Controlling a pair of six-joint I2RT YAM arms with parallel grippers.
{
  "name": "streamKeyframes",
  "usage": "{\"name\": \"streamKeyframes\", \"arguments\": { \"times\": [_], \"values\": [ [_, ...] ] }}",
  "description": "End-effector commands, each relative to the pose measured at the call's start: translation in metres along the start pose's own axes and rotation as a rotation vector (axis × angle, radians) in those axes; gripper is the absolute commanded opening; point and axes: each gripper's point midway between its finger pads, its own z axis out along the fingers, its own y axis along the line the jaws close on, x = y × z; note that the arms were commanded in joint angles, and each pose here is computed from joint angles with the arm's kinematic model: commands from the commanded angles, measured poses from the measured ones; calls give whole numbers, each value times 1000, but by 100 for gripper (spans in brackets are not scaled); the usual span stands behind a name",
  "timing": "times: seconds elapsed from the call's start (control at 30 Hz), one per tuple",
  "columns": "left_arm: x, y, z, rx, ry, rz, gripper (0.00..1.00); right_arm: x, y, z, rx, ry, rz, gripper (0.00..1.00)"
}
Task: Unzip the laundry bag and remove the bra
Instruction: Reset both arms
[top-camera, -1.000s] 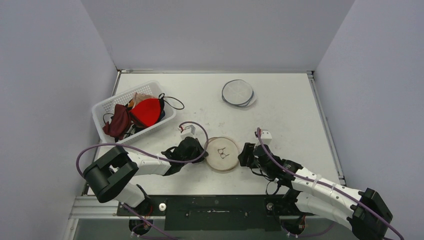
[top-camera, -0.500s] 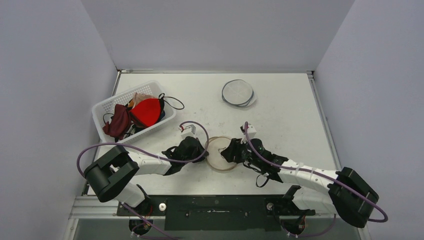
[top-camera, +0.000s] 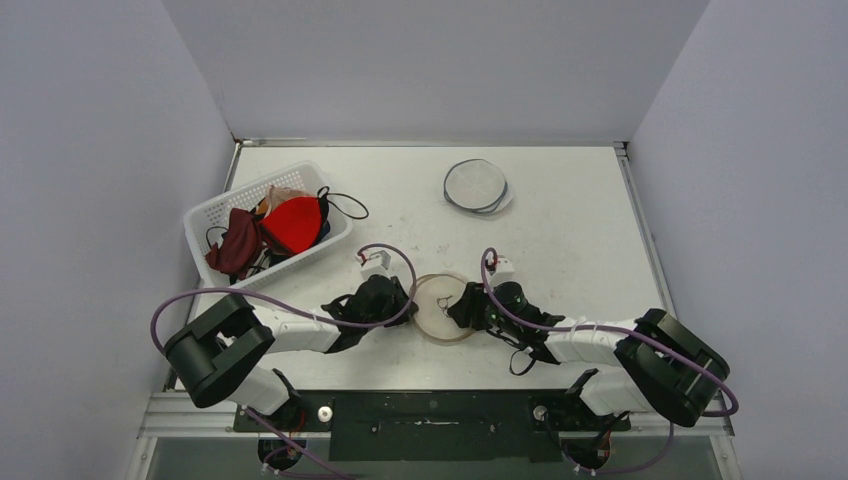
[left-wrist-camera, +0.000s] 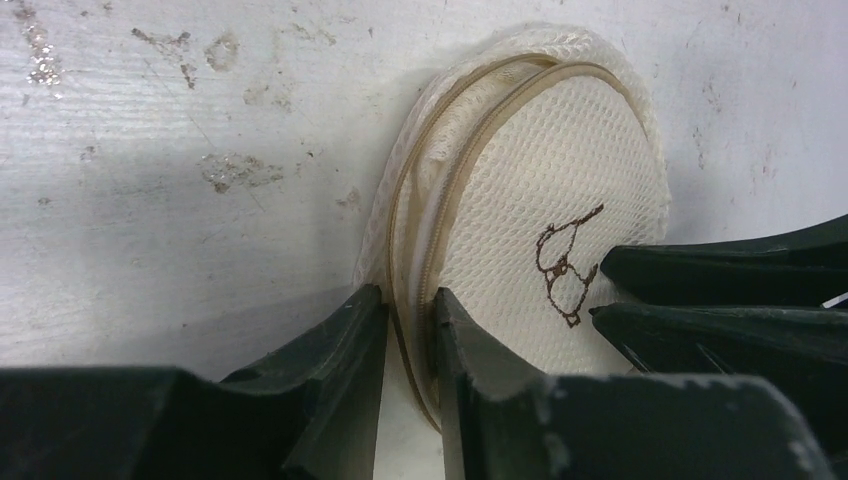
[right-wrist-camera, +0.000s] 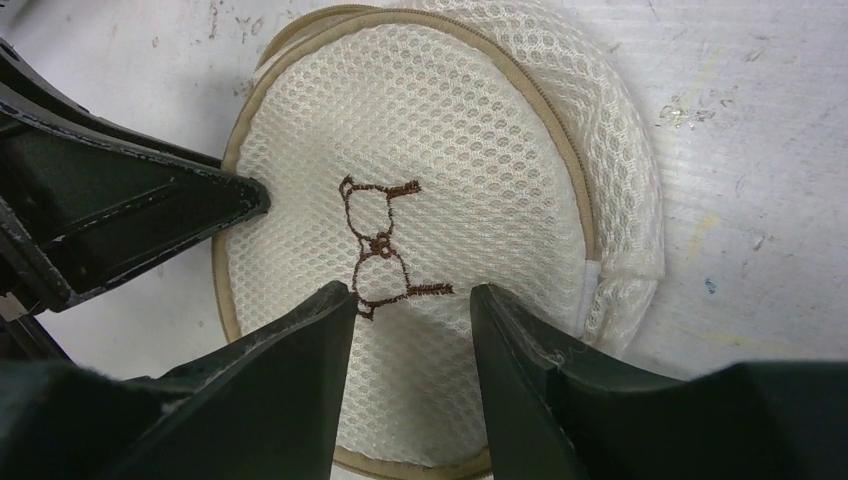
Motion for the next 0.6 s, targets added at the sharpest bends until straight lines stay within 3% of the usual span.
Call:
{"name": "streamKeyframes", "arguments": {
  "times": [0.0,0.13,0.33,0.37,0.43,0.47,0.57],
  "values": [
    [-8,0,-9,3,-33,12,28,10,-16,-3,40,15,-13,48],
    [-16,-7,-20,18,-48,16,46,-4,-5,-12,19,-12,-35,52],
    [-39,-25,-47,51,-97,35,67,-48,22,-44,-9,-102,-100,77],
    [-44,-28,-53,57,-110,36,83,-56,27,-51,-12,-117,-114,81],
    [-54,-32,-65,61,-140,32,95,-71,33,-63,-8,-143,-142,88],
    [-59,-32,-71,58,-154,28,99,-78,32,-71,11,-160,-152,89],
    [-71,-24,-87,16,-203,15,96,-99,36,-94,27,-234,-175,91]
  ]
}}
